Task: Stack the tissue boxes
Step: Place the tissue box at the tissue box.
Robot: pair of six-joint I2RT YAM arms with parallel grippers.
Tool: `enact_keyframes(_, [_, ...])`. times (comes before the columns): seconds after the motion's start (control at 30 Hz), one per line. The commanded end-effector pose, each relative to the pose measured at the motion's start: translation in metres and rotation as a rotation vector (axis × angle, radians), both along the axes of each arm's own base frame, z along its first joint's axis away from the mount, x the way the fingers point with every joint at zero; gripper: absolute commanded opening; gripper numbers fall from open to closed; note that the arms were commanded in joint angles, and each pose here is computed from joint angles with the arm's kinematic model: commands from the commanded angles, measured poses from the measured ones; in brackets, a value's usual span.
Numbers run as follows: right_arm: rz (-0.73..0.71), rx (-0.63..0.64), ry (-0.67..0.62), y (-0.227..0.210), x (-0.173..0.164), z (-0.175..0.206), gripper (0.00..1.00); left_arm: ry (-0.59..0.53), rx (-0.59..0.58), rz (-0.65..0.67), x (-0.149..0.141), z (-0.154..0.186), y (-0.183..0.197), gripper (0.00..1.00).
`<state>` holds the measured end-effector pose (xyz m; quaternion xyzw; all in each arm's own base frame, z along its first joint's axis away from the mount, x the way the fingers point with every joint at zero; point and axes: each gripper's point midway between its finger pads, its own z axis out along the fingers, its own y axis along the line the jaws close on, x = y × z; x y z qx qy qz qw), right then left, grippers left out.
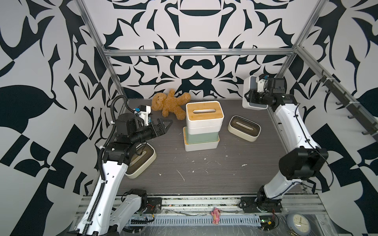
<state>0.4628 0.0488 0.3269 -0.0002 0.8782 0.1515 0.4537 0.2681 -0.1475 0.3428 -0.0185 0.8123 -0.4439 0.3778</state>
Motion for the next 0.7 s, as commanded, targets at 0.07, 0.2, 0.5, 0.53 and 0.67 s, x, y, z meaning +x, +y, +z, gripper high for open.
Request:
enact_keyframes(0.07, [0.195, -0.02, -0.225, 0.057, -0.072, 0.056, 0.2, -0.011, -0.084, -0.111, -0.008, 0.037, -0.016, 0.99])
enact_keyframes(0.2, [0.292, -0.042, -0.249, 0.077, -0.123, 0.065, 0.2, -0.034, -0.095, -0.187, -0.012, 0.059, -0.029, 0.99])
enact_keyframes(0.5, [0.531, -0.08, -0.274, 0.103, -0.213, 0.082, 0.19, -0.092, 0.028, -0.33, -0.031, 0.084, -0.07, 0.99])
enact_keyframes(0.53, [0.553, -0.093, -0.281, 0.104, -0.22, 0.082, 0.19, -0.098, 0.04, -0.34, -0.033, 0.085, -0.075, 0.99])
enact_keyframes(0.67, [0.634, -0.132, -0.335, 0.109, -0.242, 0.083, 0.19, -0.092, 0.073, -0.368, -0.034, 0.087, -0.093, 0.99])
